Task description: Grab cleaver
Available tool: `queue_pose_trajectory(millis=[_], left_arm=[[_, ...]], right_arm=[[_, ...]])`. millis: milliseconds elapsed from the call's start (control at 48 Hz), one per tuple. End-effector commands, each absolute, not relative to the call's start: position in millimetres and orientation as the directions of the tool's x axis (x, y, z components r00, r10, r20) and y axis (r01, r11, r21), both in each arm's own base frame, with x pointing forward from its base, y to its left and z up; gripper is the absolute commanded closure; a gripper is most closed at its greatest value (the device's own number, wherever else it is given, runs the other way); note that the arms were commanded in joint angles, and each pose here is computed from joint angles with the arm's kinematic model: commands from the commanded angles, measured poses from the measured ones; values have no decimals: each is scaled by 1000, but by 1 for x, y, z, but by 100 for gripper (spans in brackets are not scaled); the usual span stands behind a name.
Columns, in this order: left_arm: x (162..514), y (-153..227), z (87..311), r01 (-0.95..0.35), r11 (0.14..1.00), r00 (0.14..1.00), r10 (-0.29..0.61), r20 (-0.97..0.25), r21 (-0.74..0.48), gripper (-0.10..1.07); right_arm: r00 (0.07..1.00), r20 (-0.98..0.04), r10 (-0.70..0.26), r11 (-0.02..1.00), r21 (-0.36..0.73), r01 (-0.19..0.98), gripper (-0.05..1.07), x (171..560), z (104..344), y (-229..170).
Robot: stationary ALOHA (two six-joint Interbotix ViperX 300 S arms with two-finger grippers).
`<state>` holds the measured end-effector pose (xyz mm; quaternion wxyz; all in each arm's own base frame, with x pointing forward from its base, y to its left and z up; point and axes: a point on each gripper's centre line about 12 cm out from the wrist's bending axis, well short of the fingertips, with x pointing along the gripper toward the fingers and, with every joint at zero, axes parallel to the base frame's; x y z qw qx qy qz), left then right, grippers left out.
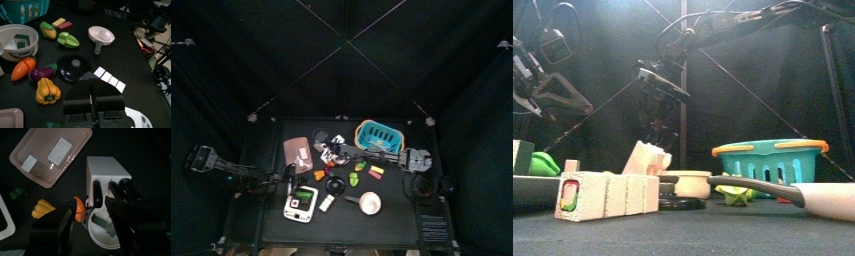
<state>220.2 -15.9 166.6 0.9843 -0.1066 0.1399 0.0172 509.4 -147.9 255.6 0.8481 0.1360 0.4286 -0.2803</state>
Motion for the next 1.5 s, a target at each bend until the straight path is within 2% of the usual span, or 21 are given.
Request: queue_pose_trajectory(millis=[0,792,1271,1479], left_arm=[[223,-16,170,-64,976,964,7,-266,-207,86],[223,-16,170,-64,976,964,7,-265,-207,86],[223,-15,170,-65,976,964,9,-265,-207,86],[223,-16,170,-64,976,964,7,-265,-207,86]], right_arm=[[508,-776,-373,802,4,597,19,510,274,-152],[494,-774,-396,782,-2,624,22,508,268,-173],[492,-775,-396,781,-3,624,50,508,266,-173],[487,-780,-393,782,-4,624,58,509,263,-172]])
